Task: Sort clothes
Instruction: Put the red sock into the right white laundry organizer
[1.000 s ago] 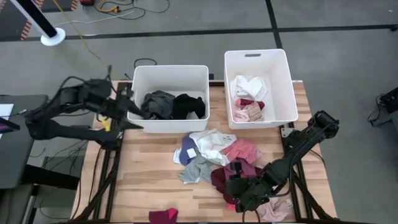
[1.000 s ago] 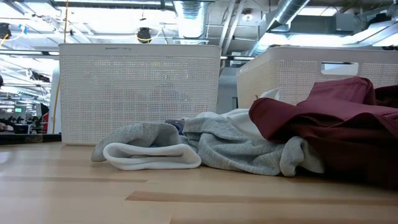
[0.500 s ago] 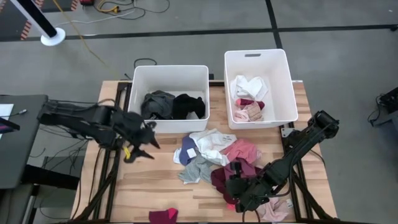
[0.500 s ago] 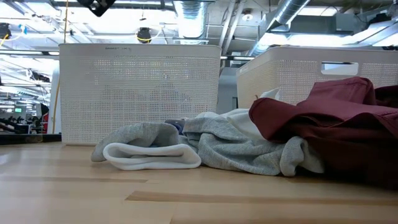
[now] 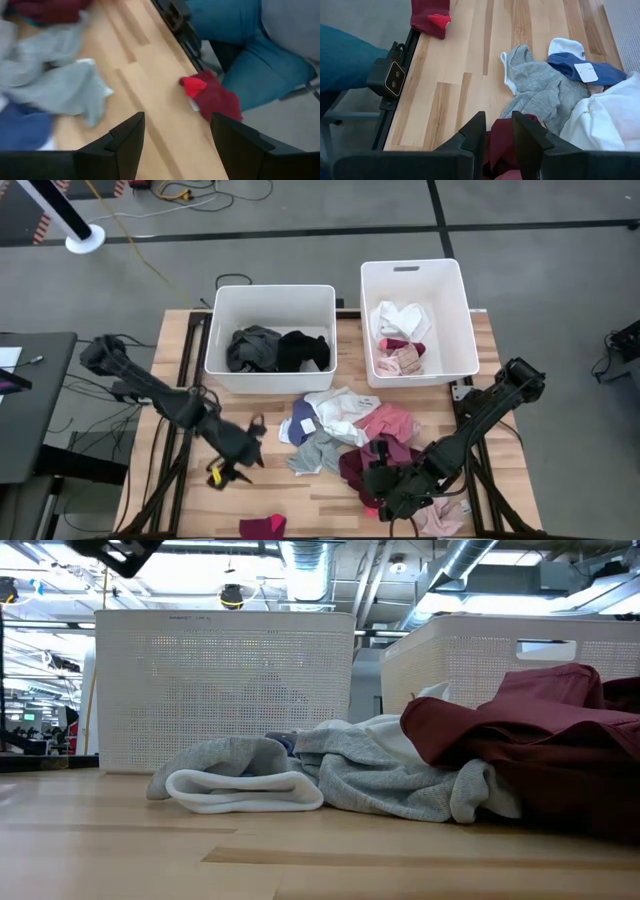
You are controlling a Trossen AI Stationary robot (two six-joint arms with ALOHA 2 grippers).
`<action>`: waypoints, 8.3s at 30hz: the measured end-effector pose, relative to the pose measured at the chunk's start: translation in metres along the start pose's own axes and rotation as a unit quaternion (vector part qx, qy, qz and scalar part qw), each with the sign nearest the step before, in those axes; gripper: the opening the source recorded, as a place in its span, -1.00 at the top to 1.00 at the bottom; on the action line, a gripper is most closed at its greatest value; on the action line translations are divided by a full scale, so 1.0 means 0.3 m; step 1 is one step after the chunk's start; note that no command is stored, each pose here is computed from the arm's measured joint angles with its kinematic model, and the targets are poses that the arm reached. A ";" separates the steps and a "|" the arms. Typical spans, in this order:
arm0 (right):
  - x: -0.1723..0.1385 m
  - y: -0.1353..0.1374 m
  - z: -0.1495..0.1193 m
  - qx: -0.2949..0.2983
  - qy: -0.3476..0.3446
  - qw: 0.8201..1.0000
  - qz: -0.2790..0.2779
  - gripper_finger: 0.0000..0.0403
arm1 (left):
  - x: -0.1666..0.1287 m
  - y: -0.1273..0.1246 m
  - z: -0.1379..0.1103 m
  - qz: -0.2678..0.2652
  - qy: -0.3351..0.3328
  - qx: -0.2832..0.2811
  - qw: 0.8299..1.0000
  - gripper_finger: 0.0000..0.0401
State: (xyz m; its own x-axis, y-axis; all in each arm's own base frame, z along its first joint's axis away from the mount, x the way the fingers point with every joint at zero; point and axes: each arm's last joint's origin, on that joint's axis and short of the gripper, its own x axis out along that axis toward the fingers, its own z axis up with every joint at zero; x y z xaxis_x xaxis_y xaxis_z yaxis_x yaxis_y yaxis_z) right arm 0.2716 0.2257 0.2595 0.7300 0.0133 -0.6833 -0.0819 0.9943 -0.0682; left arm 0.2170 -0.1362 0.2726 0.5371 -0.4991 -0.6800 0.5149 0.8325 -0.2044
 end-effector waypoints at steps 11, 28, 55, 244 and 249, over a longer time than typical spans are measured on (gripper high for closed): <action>0.000 0.000 0.000 -0.008 0.000 1.000 0.000 0.46 | 0.256 -0.101 -0.041 -0.038 0.049 0.011 0.998 -0.10; -0.007 0.013 -0.004 -0.020 -0.003 1.000 0.006 0.46 | 0.501 -0.113 -0.099 -0.007 0.026 0.001 1.000 -0.10; -0.023 0.050 0.006 -0.013 -0.035 0.999 0.030 0.46 | 0.592 -0.135 -0.138 -0.006 0.010 0.093 0.996 0.99; -0.471 -0.495 0.245 -0.069 -0.240 0.918 -0.309 1.00 | -0.053 -0.068 -0.098 0.315 -0.078 0.097 0.941 0.09; -0.491 -0.525 0.221 -0.049 -0.224 0.921 -0.314 1.00 | -0.052 -0.069 -0.098 0.308 -0.078 0.097 0.943 0.09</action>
State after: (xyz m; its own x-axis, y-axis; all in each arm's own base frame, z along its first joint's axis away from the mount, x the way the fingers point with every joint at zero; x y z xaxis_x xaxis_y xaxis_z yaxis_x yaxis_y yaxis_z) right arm 0.2220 0.0742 0.4190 0.8592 -0.4975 -0.1196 0.4073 0.8065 -0.4286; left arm 0.1782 -0.1385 0.2668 0.8578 0.0226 -0.5135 0.1784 0.9238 0.3387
